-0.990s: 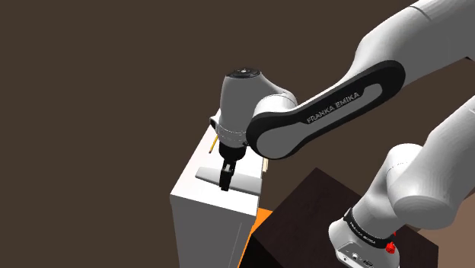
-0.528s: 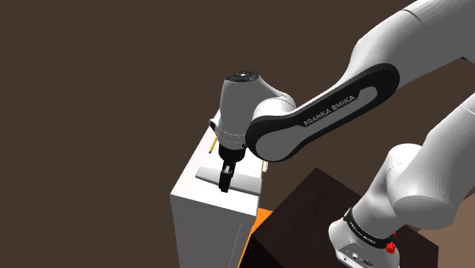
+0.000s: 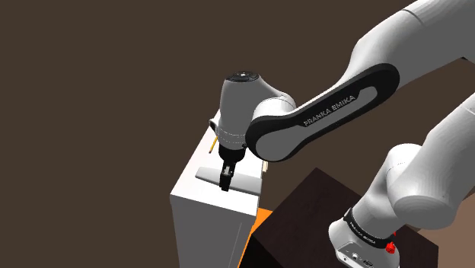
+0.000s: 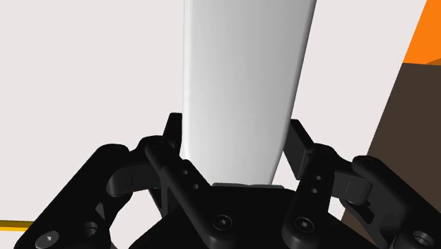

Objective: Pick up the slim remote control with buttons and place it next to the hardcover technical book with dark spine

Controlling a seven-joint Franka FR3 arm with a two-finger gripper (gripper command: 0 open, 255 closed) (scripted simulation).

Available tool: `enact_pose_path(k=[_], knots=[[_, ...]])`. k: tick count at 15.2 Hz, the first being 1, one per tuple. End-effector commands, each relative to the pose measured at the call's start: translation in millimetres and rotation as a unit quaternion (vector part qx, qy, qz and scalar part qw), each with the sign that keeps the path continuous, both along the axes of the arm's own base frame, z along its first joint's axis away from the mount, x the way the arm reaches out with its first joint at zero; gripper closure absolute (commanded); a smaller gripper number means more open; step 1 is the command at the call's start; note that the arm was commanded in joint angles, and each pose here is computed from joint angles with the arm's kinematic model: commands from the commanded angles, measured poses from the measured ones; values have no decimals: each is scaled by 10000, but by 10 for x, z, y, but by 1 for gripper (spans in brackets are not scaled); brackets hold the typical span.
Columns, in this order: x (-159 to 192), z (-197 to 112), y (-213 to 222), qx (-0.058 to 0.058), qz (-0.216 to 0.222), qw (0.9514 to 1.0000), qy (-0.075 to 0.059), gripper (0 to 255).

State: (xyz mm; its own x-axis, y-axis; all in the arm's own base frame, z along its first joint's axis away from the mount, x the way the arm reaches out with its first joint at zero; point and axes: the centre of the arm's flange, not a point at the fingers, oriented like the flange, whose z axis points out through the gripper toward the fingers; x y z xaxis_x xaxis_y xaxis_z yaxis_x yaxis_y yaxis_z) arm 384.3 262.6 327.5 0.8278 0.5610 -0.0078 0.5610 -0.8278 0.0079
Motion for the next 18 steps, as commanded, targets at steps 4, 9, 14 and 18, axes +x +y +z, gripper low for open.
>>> enact_pose_path(k=[4,9,14,18], knots=[[0,-1,0,0,1,10000,0,255],[0,263,0,0,1,10000,0,255],[0,527,0,0,1,10000,0,255],[0,739,0,0,1,10000,0,255]])
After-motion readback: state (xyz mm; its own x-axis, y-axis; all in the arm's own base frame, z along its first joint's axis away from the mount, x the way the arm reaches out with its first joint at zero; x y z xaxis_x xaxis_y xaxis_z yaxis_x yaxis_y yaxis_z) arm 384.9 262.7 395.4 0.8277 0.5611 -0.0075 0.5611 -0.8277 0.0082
